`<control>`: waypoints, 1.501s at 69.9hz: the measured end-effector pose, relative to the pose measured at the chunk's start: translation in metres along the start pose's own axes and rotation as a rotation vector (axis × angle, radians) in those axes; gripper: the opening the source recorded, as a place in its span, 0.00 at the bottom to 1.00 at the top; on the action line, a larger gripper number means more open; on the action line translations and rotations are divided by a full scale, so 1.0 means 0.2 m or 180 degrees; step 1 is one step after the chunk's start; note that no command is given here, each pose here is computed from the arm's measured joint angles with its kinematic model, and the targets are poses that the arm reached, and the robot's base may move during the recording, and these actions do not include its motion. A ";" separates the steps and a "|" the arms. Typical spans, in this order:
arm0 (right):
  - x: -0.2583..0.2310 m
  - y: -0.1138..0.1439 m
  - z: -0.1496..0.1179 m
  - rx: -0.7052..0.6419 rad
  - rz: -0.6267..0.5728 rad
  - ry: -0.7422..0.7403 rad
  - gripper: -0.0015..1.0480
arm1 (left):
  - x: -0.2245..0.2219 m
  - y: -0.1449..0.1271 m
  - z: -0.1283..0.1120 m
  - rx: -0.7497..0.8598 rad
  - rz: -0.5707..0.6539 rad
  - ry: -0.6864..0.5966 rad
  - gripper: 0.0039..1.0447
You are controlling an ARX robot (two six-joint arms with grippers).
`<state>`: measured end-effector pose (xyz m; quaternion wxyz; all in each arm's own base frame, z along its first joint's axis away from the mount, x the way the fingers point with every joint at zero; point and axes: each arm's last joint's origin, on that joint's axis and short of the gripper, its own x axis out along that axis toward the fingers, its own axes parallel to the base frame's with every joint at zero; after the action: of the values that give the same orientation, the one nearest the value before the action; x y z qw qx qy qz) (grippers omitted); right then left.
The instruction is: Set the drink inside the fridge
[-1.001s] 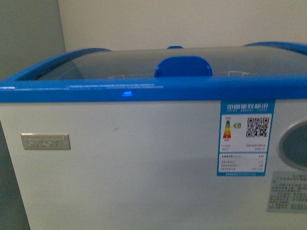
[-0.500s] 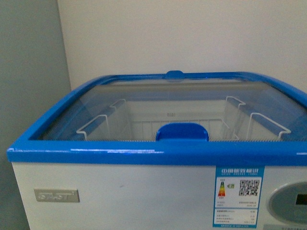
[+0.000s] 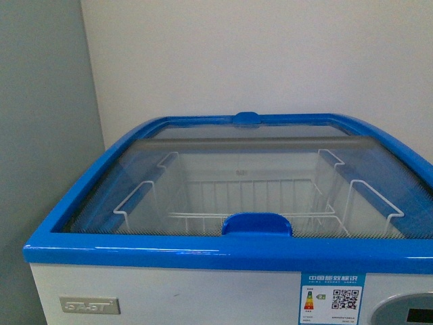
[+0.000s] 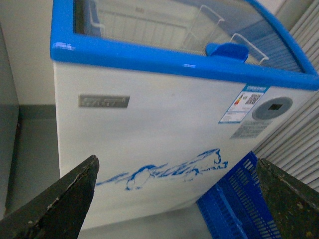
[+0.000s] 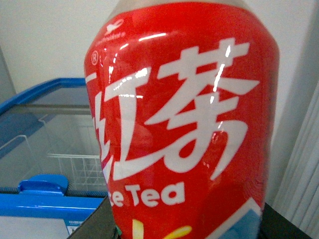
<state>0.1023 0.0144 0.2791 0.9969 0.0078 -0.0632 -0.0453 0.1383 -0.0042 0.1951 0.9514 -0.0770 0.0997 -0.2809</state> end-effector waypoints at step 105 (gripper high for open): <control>0.00 0.00 0.00 0.0000 0.0005 -0.0001 0.36 | 1.44 -0.18 0.38 0.3413 -0.2038 0.0529 0.92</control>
<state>0.1023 0.0144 0.2791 0.9970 0.0078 -0.0634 -0.0446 0.3745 -0.1855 0.2335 0.7155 0.4068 -0.0095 -0.5678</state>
